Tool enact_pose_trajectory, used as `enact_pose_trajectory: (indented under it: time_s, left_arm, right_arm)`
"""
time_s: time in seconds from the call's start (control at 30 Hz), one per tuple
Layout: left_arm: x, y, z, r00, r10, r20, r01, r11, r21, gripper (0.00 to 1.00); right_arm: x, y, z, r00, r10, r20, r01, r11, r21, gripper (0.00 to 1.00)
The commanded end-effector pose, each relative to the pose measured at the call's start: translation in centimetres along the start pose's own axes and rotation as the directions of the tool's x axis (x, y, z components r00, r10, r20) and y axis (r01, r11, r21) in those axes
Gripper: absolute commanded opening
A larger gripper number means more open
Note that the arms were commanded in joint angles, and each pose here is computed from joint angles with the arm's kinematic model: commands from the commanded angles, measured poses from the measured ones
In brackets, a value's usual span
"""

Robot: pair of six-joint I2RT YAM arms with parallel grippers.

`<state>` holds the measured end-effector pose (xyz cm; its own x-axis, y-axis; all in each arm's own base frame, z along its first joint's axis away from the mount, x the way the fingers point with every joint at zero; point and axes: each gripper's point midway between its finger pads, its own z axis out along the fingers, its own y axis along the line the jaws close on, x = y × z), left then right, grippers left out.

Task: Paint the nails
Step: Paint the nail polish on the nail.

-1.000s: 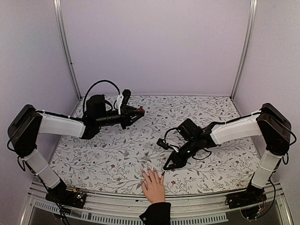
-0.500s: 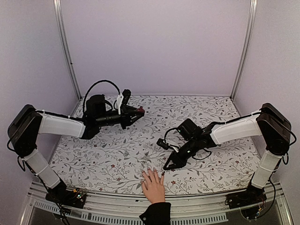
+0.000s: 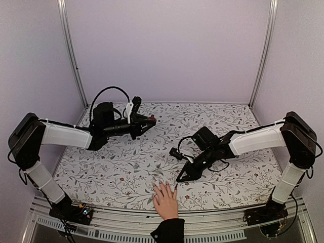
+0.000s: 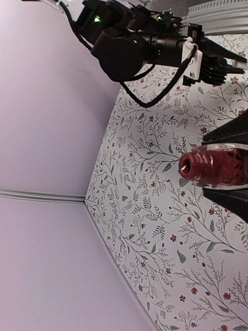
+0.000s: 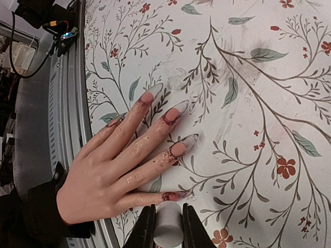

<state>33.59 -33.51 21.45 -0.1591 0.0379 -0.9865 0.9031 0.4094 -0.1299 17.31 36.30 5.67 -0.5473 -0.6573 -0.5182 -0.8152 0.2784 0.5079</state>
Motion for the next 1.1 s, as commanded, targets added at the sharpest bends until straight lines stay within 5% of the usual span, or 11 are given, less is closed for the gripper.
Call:
enact_pose_trajectory:
  time_s: [0.0, 1.07]
  left_arm:
    - [-0.5, 0.5, -0.3, 1.000, 0.013, 0.017, -0.012, 1.000, -0.014, 0.00]
    - [-0.5, 0.6, -0.3, 1.000, 0.012, 0.017, -0.012, 1.000, -0.016, 0.00]
  right_arm:
    - [-0.9, 0.7, -0.8, 0.999, -0.021, 0.027, 0.021, 1.000, -0.015, 0.00]
    - [-0.3, 0.1, 0.3, 1.000, 0.008, -0.007, -0.009, 1.000, -0.024, 0.00]
